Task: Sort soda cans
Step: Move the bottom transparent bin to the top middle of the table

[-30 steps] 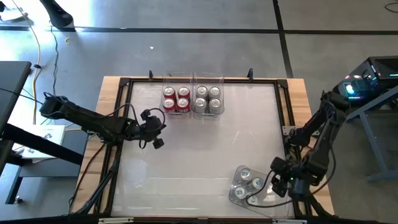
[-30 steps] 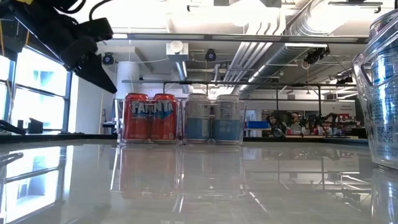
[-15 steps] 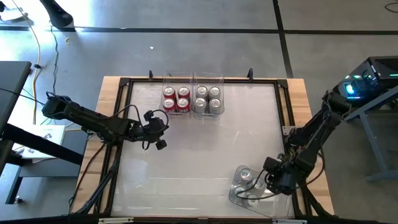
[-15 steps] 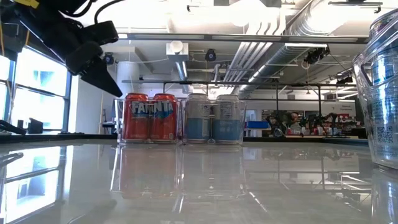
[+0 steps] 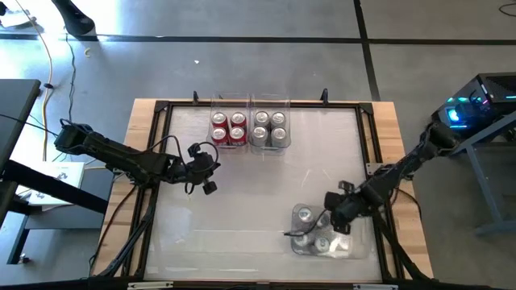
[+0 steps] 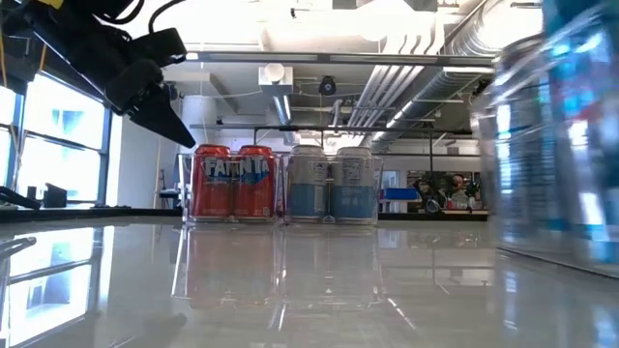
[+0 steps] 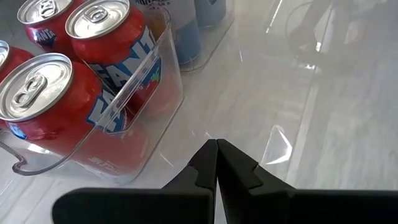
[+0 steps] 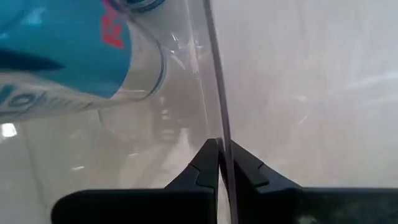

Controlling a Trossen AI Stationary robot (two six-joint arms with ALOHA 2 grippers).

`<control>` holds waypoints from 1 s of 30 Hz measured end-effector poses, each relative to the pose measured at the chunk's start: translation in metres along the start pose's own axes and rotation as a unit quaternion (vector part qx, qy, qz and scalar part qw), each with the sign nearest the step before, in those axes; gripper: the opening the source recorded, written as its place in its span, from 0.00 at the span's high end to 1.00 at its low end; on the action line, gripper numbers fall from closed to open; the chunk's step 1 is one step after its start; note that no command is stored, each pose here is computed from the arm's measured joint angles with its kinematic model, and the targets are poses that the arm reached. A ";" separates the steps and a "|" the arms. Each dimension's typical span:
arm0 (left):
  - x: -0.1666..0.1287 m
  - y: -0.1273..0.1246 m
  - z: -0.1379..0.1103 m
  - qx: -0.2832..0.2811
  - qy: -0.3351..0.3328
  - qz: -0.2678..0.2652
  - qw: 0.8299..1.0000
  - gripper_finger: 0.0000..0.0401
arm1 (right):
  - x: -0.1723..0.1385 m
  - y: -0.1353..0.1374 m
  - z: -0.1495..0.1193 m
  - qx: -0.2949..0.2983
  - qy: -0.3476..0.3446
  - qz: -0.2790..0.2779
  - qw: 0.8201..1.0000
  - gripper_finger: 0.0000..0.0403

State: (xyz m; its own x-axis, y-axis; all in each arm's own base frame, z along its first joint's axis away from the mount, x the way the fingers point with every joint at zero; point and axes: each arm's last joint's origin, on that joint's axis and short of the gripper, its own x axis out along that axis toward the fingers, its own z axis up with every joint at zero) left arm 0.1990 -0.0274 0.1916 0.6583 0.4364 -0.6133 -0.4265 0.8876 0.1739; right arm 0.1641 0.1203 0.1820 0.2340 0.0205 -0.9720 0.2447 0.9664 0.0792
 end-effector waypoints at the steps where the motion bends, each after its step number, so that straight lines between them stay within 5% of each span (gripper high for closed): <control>1: 0.000 0.000 0.000 0.000 0.000 -0.001 1.000 1.00 | 0.001 -0.004 0.005 -0.011 -0.002 -0.003 1.000 0.99; 13: 0.000 -0.002 0.003 0.000 -0.008 -0.023 1.000 1.00 | 0.007 -0.058 0.056 -0.146 -0.034 -0.034 0.988 0.99; 30: 0.030 -0.056 0.026 0.129 -0.062 -0.138 0.980 1.00 | 0.007 -0.096 0.085 -0.277 -0.085 -0.053 0.956 0.97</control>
State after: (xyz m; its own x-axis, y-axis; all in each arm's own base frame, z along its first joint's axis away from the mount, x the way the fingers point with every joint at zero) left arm 0.2584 -0.0600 0.1832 0.8033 0.1749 -0.5693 -0.0614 0.9751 0.2129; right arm 0.2224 0.0055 0.1868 0.3967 -0.0816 -0.9143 -0.2491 0.9491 -0.1928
